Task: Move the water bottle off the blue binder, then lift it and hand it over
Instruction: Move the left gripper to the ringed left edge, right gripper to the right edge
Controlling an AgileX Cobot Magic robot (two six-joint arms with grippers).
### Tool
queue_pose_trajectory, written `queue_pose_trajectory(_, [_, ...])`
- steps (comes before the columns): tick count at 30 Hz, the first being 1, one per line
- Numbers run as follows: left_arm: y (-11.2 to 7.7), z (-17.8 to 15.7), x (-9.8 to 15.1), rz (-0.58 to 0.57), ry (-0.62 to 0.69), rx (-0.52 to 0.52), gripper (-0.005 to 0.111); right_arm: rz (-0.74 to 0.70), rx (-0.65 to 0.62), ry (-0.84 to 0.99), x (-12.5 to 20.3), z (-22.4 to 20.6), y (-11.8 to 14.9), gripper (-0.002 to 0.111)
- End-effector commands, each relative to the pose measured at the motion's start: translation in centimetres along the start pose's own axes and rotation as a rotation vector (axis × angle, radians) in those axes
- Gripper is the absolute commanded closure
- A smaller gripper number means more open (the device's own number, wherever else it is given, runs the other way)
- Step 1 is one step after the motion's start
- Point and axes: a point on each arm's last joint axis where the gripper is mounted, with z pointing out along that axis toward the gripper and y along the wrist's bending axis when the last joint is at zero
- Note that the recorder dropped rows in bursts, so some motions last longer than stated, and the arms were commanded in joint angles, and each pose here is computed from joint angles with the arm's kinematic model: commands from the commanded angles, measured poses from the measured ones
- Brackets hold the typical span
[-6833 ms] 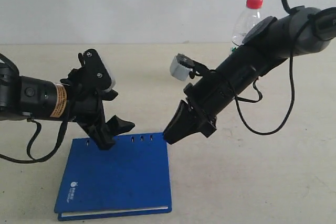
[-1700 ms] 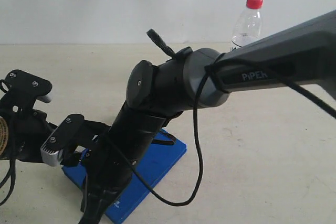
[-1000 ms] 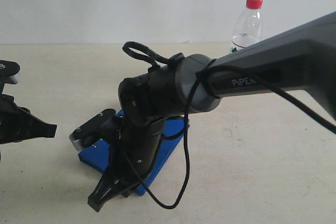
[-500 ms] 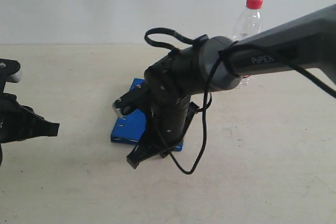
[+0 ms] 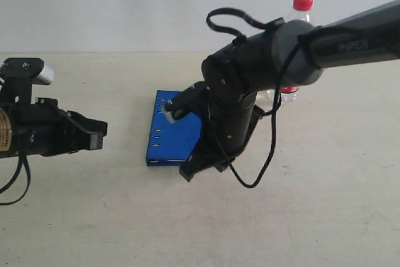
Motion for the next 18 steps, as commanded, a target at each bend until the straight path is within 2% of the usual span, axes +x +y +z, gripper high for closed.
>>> queue_pose_trajectory(1, [0.7, 2.8, -1.0, -0.074, -0.011, 0.045, 0.067, 0.036, 0.025, -0.173, -1.2, -2.7, -1.3, 0.108])
queue_pose_trajectory(2, [1.0, 3.7, -0.9, -0.120, 0.005, 0.044, 0.057, 0.034, 0.028, -0.179, -1.3, -2.7, -1.4, 0.108])
queue_pose_trajectory(4, [1.4, 4.7, -0.9, -0.192, 0.019, 0.044, 0.046, 0.025, 0.029, -0.172, -1.2, -2.7, -1.5, 0.104])
queue_pose_trajectory(6, [1.6, 5.8, -0.7, -0.205, 0.038, 0.064, 0.040, 0.022, 0.034, -0.162, -1.1, -2.7, -1.6, 0.094])
queue_pose_trajectory(10, [1.6, 7.4, 0.0, -0.210, 0.067, 0.137, 0.043, -0.011, 0.065, -0.177, -1.2, -2.7, -1.9, 0.070])
queue_pose_trajectory(12, [1.5, 8.0, -0.1, -0.224, 0.057, 0.169, 0.043, 0.007, 0.091, -0.206, -1.4, -2.8, -2.4, 0.063])
queue_pose_trajectory(14, [1.5, 8.6, -0.4, -0.238, 0.043, 0.194, 0.044, 0.113, 0.103, -0.255, -1.7, -2.8, -3.6, 0.062])
queue_pose_trajectory(18, [1.8, 9.5, -1.1, -0.235, 0.042, 0.203, 0.044, 0.371, 0.071, -0.318, -1.1, -2.8, -8.2, 0.063])
